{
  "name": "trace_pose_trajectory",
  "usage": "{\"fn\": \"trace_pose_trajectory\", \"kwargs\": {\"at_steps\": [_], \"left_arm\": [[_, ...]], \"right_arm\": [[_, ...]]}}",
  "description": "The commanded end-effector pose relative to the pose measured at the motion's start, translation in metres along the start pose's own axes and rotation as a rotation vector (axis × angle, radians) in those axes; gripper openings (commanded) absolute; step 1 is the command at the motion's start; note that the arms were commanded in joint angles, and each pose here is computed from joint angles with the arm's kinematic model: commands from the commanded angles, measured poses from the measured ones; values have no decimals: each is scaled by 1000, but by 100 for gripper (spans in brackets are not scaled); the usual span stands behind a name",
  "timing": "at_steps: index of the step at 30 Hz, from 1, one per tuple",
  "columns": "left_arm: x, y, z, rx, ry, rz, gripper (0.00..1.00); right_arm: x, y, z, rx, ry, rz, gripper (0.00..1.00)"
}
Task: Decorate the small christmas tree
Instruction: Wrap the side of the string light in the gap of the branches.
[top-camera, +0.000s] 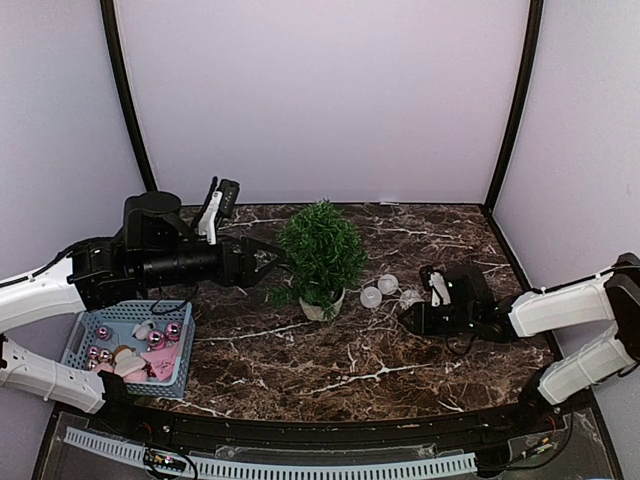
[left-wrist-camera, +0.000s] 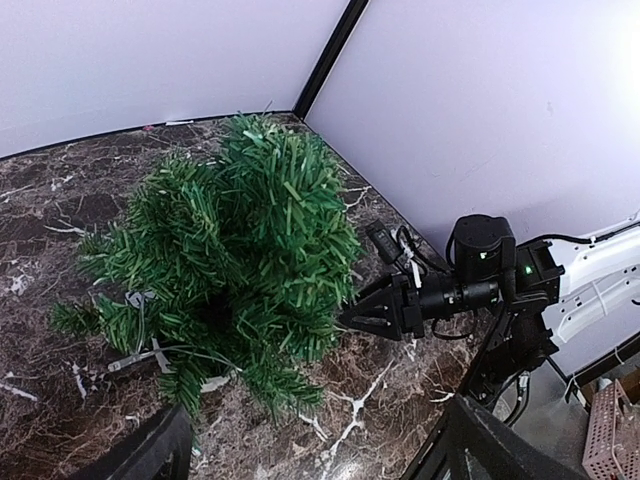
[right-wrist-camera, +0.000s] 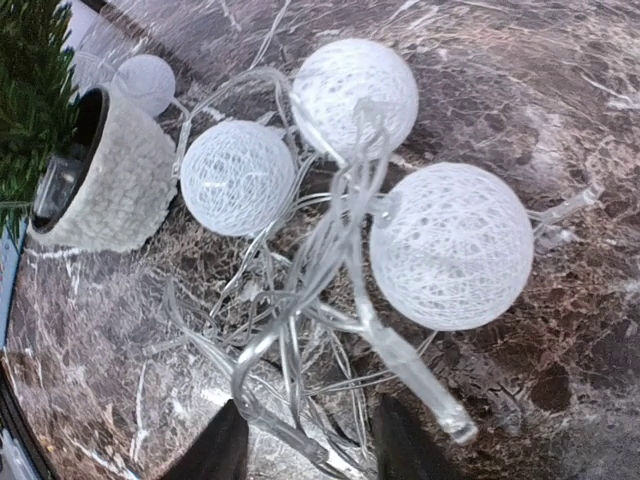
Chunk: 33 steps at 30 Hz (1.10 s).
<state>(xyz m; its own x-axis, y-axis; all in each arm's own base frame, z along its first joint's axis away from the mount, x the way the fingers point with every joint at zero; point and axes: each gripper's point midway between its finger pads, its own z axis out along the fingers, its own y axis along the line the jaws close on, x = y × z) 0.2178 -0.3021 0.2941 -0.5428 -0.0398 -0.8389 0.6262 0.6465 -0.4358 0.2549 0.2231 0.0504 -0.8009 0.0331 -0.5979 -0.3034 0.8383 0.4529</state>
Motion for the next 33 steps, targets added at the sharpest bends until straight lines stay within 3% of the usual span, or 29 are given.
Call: {"fn": "trace_pose_trajectory", "kwargs": {"at_steps": [1, 2, 7, 12, 15, 23, 33], "left_arm": [[-18, -13, -8, 30, -27, 18, 90], [-19, -13, -9, 28, -25, 25, 90], [-32, -18, -17, 24, -38, 118, 91], [-49, -37, -10, 79, -38, 221, 90], [-66, -60, -5, 151, -48, 287, 90], [-65, -107, 33, 295, -11, 336, 86], [-55, -123, 71, 293, -42, 212, 84]], "right_arm": [[-18, 26, -2, -101, -52, -63, 9], [-20, 27, -8, -87, -44, -58, 0], [-47, 45, -81, -57, -74, -51, 0], [-83, 95, -161, -187, -124, -92, 0], [-104, 115, -185, -218, -135, -131, 0], [-138, 157, -195, -345, -148, -122, 0], [-135, 166, -185, -415, -126, -76, 0]]}}
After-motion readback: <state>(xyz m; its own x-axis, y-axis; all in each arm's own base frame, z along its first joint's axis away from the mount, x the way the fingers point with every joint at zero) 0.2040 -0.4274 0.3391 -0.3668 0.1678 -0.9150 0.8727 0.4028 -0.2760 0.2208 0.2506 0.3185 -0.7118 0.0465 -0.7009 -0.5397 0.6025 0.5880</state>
